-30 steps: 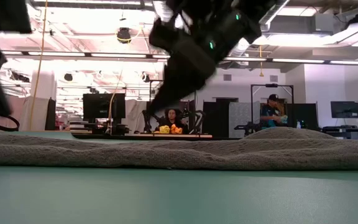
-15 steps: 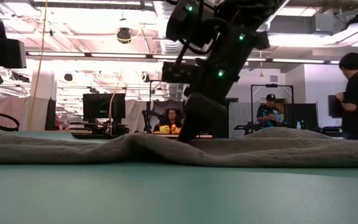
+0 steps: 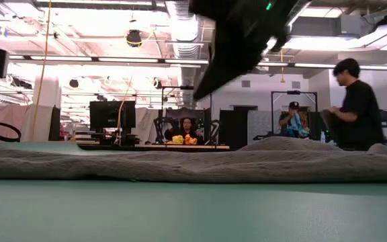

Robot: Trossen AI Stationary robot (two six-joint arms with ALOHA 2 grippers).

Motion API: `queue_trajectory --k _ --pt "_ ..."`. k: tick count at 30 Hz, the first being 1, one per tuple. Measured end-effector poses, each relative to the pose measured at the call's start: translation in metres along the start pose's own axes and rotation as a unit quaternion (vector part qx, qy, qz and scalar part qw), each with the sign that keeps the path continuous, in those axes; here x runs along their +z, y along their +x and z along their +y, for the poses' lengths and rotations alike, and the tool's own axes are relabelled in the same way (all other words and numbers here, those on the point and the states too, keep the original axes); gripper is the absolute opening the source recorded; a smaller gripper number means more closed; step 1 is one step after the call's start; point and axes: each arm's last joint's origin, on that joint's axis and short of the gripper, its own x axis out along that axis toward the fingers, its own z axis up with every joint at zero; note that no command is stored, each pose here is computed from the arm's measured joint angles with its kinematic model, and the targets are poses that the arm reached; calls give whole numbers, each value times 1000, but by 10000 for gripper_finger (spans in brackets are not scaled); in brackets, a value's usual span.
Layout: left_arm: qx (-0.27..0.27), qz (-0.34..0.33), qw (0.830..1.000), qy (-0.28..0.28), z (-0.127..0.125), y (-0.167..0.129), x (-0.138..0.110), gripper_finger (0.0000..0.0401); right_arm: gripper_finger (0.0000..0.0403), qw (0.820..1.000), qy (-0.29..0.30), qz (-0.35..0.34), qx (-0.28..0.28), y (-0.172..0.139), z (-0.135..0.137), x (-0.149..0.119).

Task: Roll towel
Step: Roll the gray towel

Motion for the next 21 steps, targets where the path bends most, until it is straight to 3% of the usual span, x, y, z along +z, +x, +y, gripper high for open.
queue_trajectory --k 3,5,8,10,12,14,17,21 --pt "-19 3 999 -34 -1 -4 -1 0 64 998 -28 -41 36 1 28 5" --pt "-34 -8 998 -59 -4 -4 -1 0 64 998 -46 -31 40 5 43 0" --pt "-69 -16 995 -65 -12 -5 -1 0 64 998 -46 33 -9 9 59 -20" --pt "-89 -31 993 -64 -16 -5 0 0 63 993 -33 65 -92 3 63 -31" --pt "-99 -54 992 -62 -18 -6 1 0 62 977 -22 100 -185 -4 60 -43" --pt "-99 -72 991 -58 -18 -6 3 0 61 961 -7 139 -238 -10 53 -55" --pt "-94 -84 991 -48 -18 -6 5 0 61 939 26 204 -274 -15 38 -67" --pt "-100 -88 990 -45 -19 -6 5 0 64 912 48 299 -275 -29 19 -82"
